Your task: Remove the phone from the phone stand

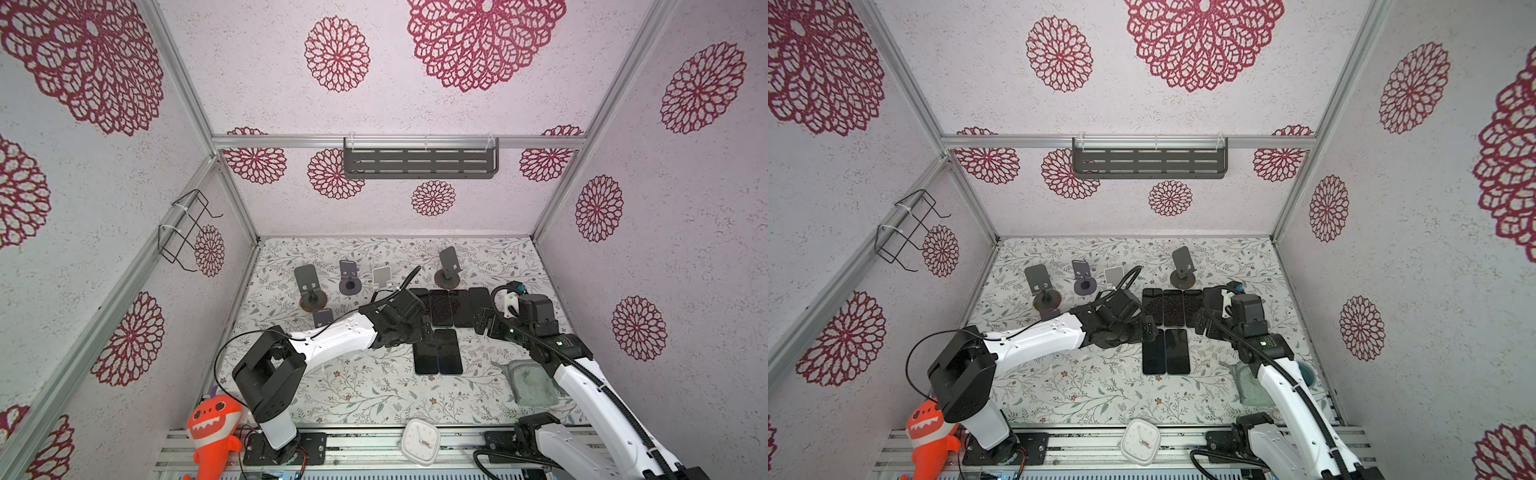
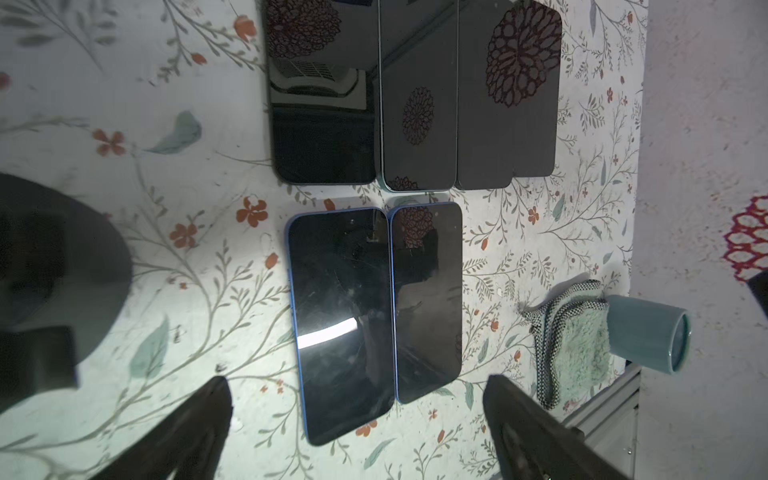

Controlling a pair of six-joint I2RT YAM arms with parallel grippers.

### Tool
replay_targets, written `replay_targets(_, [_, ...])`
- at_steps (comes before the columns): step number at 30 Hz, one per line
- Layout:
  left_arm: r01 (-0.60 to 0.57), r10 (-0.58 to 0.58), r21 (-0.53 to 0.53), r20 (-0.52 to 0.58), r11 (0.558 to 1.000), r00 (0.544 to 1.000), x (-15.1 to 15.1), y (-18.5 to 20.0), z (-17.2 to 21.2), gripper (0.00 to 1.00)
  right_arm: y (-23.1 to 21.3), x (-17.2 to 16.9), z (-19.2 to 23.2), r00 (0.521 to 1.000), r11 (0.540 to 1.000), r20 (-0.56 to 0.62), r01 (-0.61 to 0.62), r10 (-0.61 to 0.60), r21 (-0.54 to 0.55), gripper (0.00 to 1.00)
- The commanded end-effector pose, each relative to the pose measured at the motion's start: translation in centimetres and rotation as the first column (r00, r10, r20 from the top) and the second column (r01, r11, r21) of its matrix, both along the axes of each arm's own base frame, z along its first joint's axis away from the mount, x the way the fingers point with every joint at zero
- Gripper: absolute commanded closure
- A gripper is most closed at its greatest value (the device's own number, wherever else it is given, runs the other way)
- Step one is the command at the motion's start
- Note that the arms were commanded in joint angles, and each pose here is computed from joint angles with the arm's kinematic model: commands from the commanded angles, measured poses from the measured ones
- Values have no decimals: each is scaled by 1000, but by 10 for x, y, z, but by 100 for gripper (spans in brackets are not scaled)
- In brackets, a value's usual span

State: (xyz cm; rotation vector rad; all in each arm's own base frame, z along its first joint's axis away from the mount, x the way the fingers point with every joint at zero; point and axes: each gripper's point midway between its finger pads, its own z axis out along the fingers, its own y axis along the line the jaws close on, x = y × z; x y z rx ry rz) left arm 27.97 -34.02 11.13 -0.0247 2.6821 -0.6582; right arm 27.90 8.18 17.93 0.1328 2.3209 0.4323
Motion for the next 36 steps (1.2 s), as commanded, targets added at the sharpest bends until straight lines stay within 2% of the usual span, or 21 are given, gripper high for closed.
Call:
replay_targets(1, [5, -22, 99, 166, 995, 986, 7, 24, 55, 2, -33, 15, 33, 982, 983, 138, 142, -125, -120, 1])
replay_targets(4, [-34, -34, 198, 329, 980, 944, 19, 55, 104, 2, -55, 24, 38, 957, 949, 203, 248, -208, -193, 1])
replay_targets(6, [-115, -28, 293, 442, 949, 897, 27, 88, 138, 2, -77, 30, 37, 914, 899, 279, 364, -295, -243, 1])
replay_targets(8, [-226, -15, 380, 536, 897, 844, 34, 131, 170, 2, -96, 31, 32, 864, 844, 366, 457, -347, -280, 1])
replay_targets(11, [-415, 44, 443, 640, 795, 767, 39, 208, 203, 2, -112, 30, 24, 794, 785, 485, 544, -366, -297, 1])
replay_targets(14, [-595, 146, 412, 726, 691, 672, 38, 287, 213, 2, -123, 28, 6, 768, 742, 508, 589, -390, -320, 1])
replay_targets(16, [-701, 227, 331, 785, 632, 576, 33, 336, 208, 2, -125, 31, -7, 773, 735, 501, 589, -390, -336, 1])
replay_targets(18, [-766, 285, 277, 812, 581, 510, 29, 373, 193, 2, -124, 36, -18, 779, 738, 496, 582, -384, -342, 1])
replay_targets(21, [-827, 370, 219, 815, 518, 447, 30, 412, 160, 2, -122, 43, -30, 777, 742, 504, 580, -378, -336, 1])
replay_targets(23, [-833, 411, 191, 798, 519, 440, 43, 421, 139, 2, -121, 48, -35, 771, 743, 516, 582, -374, -331, 1])
replay_targets(25, [-851, 409, 221, 801, 477, 438, 56, 434, 116, 2, -121, 52, -42, 768, 740, 527, 583, -365, -336, 1])
replay_targets(26, [-852, 409, 246, 793, 461, 451, 61, 438, 103, 2, -122, 54, -44, 766, 738, 531, 584, -362, -340, 1])
replay_targets(29, [-835, 390, 313, 772, 452, 501, 77, 446, 70, 2, -121, 63, -47, 768, 737, 535, 579, -351, -348, 1])
replay_targets(33, [-816, 375, 313, 769, 485, 518, 89, 446, 40, 2, -122, 71, -42, 748, 732, 570, 590, -339, -340, 1])
replay_targets(36, [-818, 371, 279, 785, 503, 496, 93, 446, 30, 2, -121, 77, -42, 746, 732, 580, 588, -326, -345, 1])
